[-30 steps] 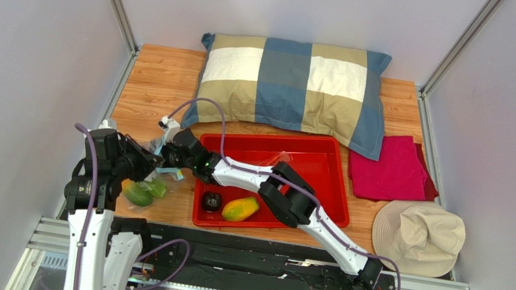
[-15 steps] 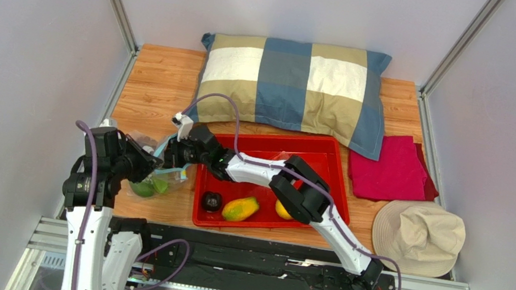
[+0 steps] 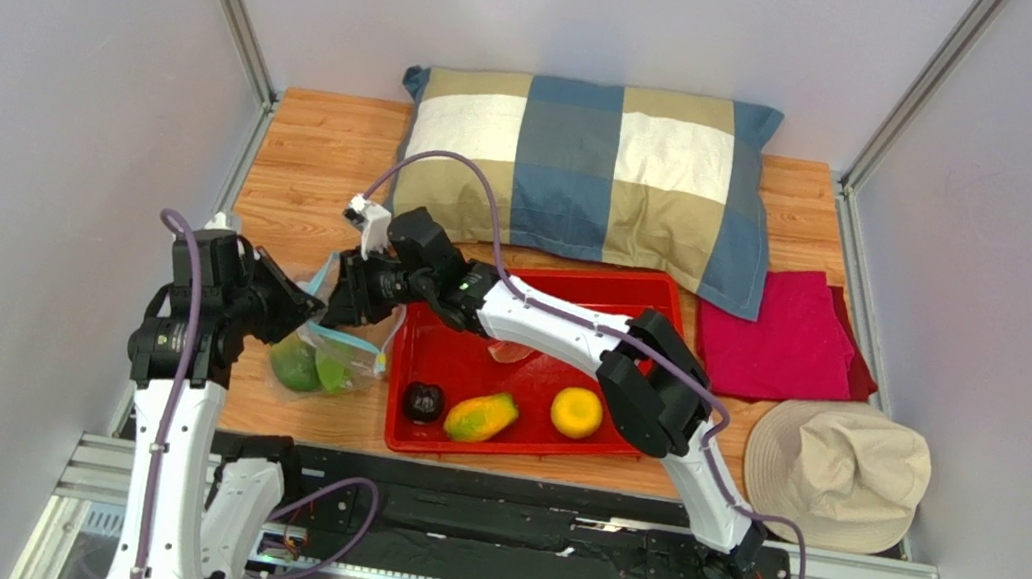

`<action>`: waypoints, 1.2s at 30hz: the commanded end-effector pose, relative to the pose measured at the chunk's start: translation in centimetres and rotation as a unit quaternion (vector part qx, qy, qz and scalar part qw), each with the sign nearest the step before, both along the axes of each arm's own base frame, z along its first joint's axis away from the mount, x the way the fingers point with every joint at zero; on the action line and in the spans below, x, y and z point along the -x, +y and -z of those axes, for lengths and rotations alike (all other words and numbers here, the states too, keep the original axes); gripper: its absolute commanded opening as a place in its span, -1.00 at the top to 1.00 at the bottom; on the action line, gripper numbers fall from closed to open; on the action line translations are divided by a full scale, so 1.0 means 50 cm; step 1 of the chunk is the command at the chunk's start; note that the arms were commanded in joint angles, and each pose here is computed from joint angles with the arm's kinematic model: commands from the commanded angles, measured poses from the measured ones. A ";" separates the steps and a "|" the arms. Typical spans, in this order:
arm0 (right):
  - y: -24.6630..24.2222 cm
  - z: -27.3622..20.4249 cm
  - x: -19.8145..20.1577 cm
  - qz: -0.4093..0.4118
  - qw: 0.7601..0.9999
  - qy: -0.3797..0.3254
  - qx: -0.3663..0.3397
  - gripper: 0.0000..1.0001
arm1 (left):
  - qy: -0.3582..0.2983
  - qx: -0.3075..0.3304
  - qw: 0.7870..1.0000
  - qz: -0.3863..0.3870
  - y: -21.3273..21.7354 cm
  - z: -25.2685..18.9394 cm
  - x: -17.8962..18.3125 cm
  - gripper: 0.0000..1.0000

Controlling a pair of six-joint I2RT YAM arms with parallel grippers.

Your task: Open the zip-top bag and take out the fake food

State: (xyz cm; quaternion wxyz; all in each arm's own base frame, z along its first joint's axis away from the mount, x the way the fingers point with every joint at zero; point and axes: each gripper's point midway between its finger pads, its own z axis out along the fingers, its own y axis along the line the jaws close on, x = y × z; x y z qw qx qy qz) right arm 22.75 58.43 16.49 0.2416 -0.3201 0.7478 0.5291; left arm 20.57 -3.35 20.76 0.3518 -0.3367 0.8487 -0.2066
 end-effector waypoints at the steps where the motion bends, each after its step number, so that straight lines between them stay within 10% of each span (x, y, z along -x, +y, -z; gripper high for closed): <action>1: -0.011 0.077 0.053 -0.040 0.995 0.063 0.070 0.46 | -0.029 0.020 0.999 0.020 -0.018 -0.010 -0.022 1.00; 19: -0.011 0.213 0.033 0.020 0.977 0.112 0.183 -0.51 | -0.041 0.060 0.997 0.021 -0.043 -0.015 -0.002 1.00; 36: -0.018 0.318 -0.020 0.085 0.959 0.052 0.265 -0.58 | -0.043 0.066 0.997 0.014 -0.046 -0.018 0.016 1.00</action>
